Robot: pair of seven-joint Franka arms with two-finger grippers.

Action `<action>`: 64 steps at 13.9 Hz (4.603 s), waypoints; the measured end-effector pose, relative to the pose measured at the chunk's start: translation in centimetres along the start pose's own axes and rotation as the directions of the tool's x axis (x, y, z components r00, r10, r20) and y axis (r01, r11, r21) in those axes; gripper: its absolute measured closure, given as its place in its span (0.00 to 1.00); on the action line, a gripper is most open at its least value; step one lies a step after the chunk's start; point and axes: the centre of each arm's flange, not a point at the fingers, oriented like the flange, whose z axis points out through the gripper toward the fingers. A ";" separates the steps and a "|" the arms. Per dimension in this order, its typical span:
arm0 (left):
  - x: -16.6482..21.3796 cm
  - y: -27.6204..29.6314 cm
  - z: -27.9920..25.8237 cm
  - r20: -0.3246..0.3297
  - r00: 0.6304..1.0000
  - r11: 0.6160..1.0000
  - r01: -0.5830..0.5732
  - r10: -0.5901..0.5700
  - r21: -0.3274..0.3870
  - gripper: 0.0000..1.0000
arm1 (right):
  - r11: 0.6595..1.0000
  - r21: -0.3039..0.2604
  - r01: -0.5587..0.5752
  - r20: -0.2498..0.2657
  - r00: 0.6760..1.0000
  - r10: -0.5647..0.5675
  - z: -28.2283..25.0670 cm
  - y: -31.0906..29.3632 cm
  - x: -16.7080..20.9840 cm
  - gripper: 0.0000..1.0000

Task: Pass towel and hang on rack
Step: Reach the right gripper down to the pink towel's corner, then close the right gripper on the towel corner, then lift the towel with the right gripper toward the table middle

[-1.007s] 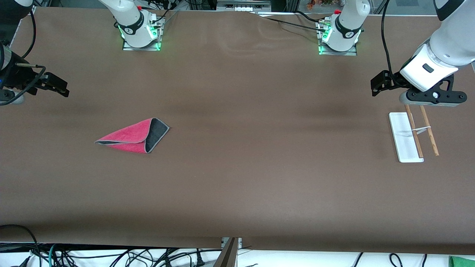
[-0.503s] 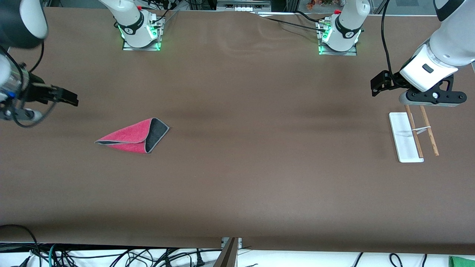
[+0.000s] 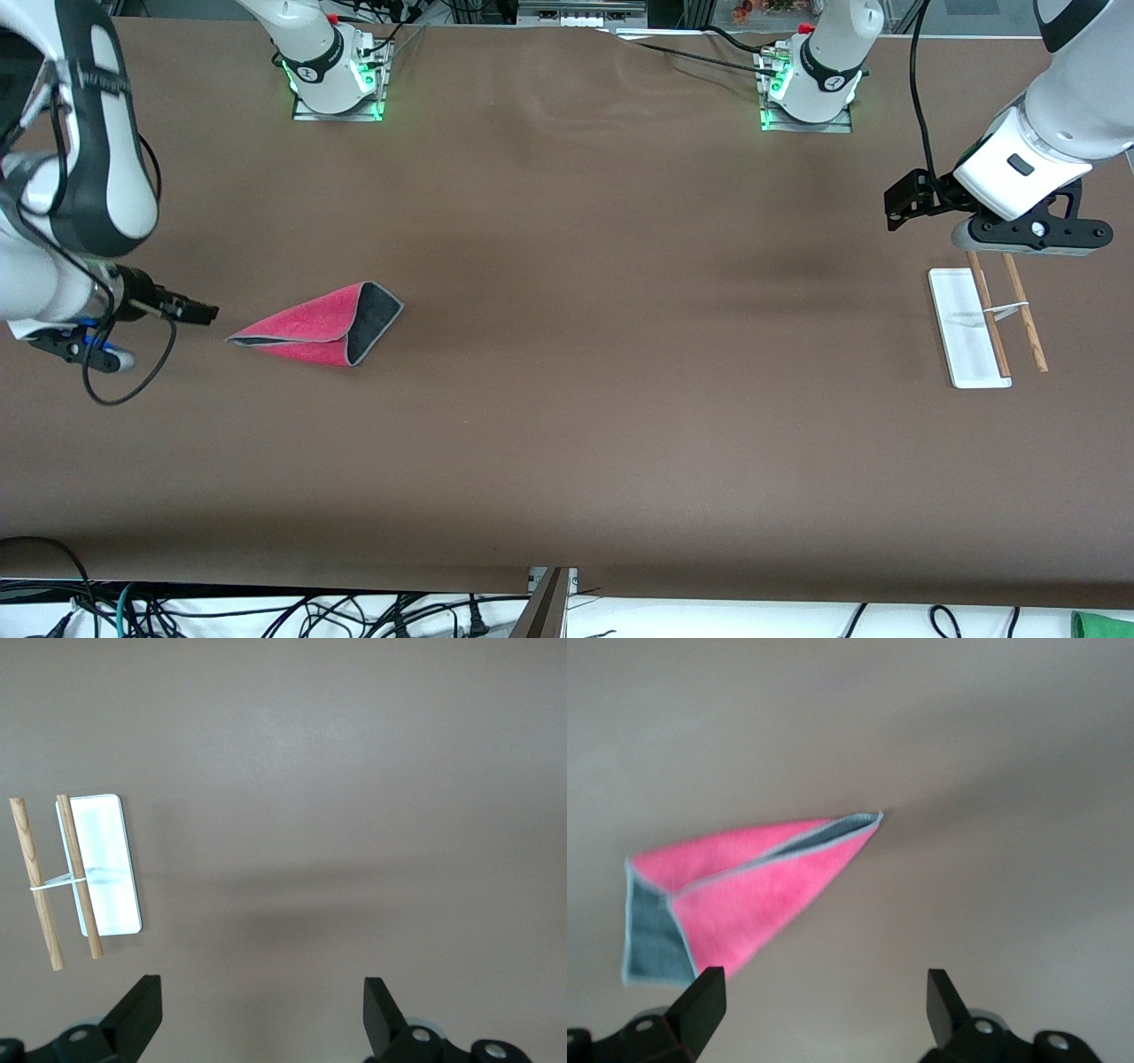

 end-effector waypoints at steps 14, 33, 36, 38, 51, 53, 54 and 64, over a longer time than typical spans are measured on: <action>0.0 0.0 0.1 0.003 1.000 1.000 0.000 0.000 0.000 0.00 | 0.954 0.089 -0.287 0.109 0.955 0.277 14.0 3.9 6.9 0.00; 0.8 0.3 1.6 0.032 0.999 1.000 -0.006 0.006 0.001 0.00 | 0.950 0.058 -0.306 0.180 0.939 0.292 17.1 5.4 7.0 0.89; 0.8 0.4 1.6 0.032 0.999 1.000 -0.008 0.008 0.002 0.00 | 0.952 0.060 -0.301 0.179 0.941 0.286 17.1 5.3 7.0 0.98; 0.8 0.3 1.6 0.032 0.999 1.000 -0.006 0.006 0.002 0.00 | 0.953 0.064 -0.296 0.177 0.943 0.281 16.7 5.1 7.1 0.98; 0.9 -0.4 1.5 0.030 1.000 1.000 0.007 -0.008 0.002 0.00 | 0.995 0.043 -0.093 0.198 0.977 0.083 -0.9 -5.8 0.6 0.98; 0.9 -1.2 1.5 0.030 0.999 1.000 0.019 -0.019 0.001 0.00 | 0.997 0.013 -0.075 0.190 0.979 0.071 -3.5 -9.5 -3.0 0.98; 0.9 -1.5 1.5 0.030 0.999 1.000 0.019 -0.019 0.000 0.00 | 0.998 -0.004 -0.066 0.190 0.980 0.065 -4.5 -11.6 -5.0 0.98; 0.5 -3.0 0.1 0.032 0.999 0.996 -0.023 0.026 -0.087 0.00 | 0.969 -0.061 0.238 0.070 0.970 -0.234 -12.1 -31.2 -28.1 0.98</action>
